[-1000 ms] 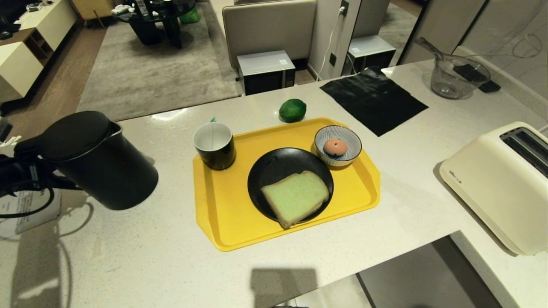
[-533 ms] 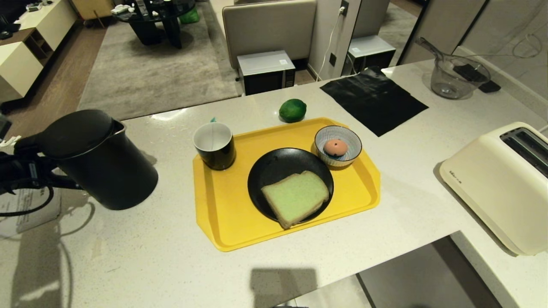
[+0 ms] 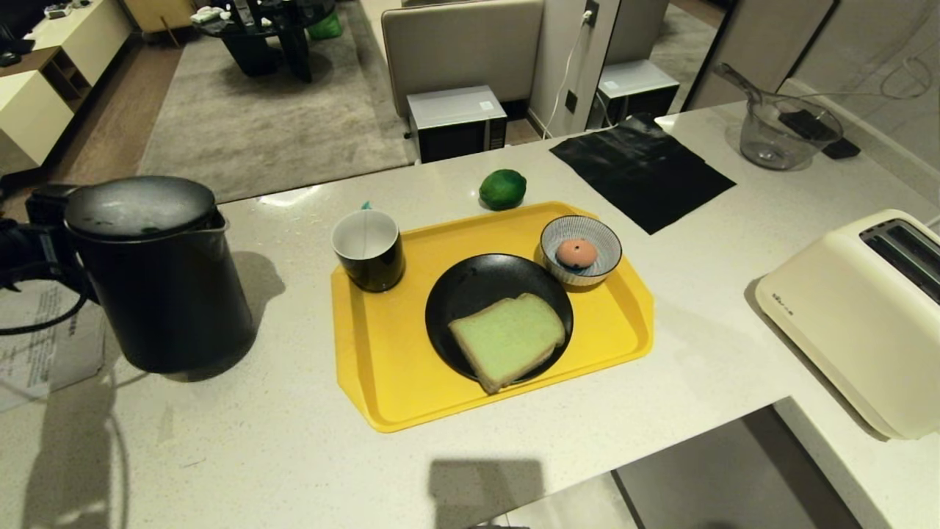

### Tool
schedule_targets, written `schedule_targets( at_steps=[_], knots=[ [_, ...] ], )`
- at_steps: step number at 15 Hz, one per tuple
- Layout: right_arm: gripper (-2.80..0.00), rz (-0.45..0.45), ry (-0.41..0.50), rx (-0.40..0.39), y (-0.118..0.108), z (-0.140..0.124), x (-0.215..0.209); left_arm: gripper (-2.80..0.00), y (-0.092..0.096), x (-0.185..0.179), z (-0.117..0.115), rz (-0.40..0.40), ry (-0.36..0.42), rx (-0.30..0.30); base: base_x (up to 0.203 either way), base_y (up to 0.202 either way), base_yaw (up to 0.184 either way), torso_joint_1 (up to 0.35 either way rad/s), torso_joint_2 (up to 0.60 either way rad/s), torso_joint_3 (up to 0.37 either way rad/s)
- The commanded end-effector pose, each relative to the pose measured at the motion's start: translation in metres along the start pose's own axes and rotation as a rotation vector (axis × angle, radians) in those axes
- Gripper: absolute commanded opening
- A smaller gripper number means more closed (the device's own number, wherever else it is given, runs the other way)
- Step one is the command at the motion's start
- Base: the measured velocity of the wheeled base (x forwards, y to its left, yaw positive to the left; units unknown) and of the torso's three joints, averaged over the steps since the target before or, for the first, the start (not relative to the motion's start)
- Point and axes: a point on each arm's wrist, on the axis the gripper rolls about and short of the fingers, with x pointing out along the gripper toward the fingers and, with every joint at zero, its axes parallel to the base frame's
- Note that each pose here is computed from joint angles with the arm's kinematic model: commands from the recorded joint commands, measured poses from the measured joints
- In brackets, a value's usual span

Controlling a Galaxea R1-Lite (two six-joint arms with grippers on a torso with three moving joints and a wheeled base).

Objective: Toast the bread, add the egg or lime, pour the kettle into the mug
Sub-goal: Pick up the kettle

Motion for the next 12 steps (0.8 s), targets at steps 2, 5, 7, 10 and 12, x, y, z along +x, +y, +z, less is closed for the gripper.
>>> schedule_targets(
  at_steps=[2,5,7,10,12],
  knots=[
    [-2.8,-0.002,0.026,-0.001,0.0,-0.007,0.002,-2.8,-0.003,0.002,0.024,0.002,-0.076,0.022,0.0,0.0,0.0,0.0,0.0,0.0],
    [-2.8,-0.002,0.027,-0.001,0.0,-0.007,0.002,-2.8,0.0,0.006,0.03,0.009,-0.089,0.028,0.0,0.0,0.0,0.0,0.0,0.0],
    [-2.8,-0.001,0.027,-0.001,0.0,-0.007,0.002,-2.8,0.004,0.016,0.039,0.015,-0.116,0.044,0.0,0.0,0.0,0.0,0.0,0.0],
    [-2.8,-0.001,0.027,-0.001,0.0,-0.007,0.002,-2.8,0.001,0.032,0.053,0.002,-0.164,0.063,0.0,0.0,0.0,0.0,0.0,0.0],
    [-2.8,-0.001,0.027,-0.001,0.0,-0.007,0.002,-2.8,-0.004,0.033,0.061,-0.004,-0.173,0.065,0.0,0.0,0.0,0.0,0.0,0.0]
  ],
)
